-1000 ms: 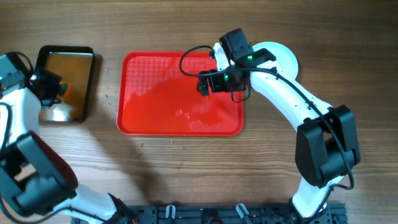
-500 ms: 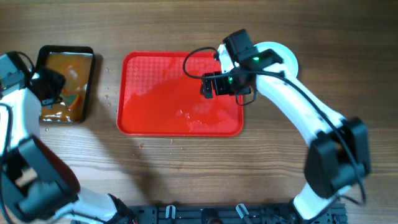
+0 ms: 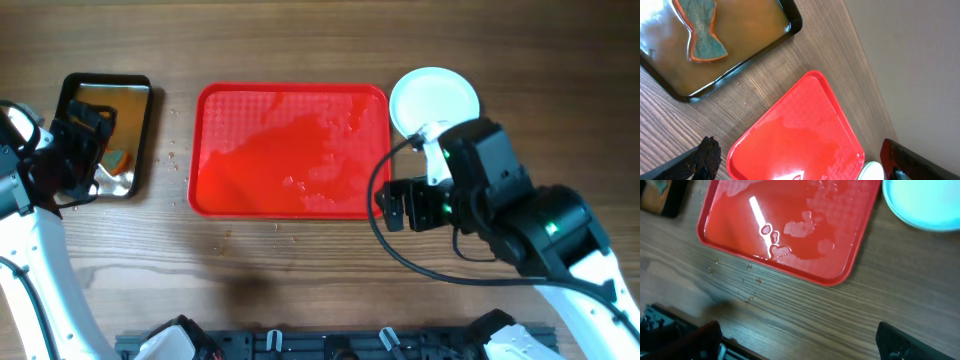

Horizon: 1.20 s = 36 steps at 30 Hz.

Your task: Clean dirty plates on tray and stack at the side

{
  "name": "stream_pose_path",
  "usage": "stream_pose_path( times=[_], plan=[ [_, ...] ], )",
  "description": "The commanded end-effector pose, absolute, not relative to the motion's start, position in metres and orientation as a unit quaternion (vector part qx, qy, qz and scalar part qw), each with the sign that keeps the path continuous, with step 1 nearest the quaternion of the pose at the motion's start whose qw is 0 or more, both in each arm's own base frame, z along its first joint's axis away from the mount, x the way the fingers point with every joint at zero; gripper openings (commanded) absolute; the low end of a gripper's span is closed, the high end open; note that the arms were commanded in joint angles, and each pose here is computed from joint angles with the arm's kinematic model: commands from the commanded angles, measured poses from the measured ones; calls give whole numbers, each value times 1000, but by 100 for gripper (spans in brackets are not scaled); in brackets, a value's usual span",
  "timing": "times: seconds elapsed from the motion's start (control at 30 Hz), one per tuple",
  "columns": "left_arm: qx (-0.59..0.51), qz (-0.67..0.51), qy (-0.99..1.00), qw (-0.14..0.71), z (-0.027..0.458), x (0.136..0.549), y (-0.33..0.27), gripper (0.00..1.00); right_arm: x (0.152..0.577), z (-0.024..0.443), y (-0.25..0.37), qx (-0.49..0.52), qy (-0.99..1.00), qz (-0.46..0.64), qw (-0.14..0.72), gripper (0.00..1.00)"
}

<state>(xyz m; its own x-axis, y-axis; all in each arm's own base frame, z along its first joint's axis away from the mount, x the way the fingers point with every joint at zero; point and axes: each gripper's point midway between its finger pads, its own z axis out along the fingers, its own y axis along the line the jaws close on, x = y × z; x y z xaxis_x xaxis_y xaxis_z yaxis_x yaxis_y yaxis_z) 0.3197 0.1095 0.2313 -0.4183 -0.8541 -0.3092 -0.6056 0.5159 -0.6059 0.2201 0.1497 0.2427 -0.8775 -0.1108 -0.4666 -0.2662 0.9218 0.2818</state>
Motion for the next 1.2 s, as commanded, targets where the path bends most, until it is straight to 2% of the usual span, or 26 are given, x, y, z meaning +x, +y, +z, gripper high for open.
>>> stream_pose_path(
  times=[0.0, 0.27, 0.4, 0.5, 0.7, 0.93, 1.17],
  plan=[
    [-442, -212, 817, 304, 234, 320, 107, 100, 221, 239, 146, 8, 960, 183, 212, 100],
    [-442, -212, 817, 304, 234, 320, 107, 100, 229, 227, 144, 30, 966, 163, 198, 100],
    [-442, -212, 817, 304, 234, 320, 107, 100, 236, 221, 139, -12, 969, 132, 209, 100],
    [-442, -212, 817, 304, 234, 320, 107, 100, 243, 225, 131, 0, 962, 132, 240, 100],
    [-442, -212, 817, 304, 234, 320, 107, 100, 255, 224, 103, 10, 896, 211, 391, 100],
    [-442, -212, 817, 304, 234, 320, 107, 100, 235, 174, 69, 47, 821, 247, 512, 100],
    [-442, -212, 817, 304, 234, 320, 107, 100, 234, 181, 67, 19, 731, 257, 632, 100]
  ],
)
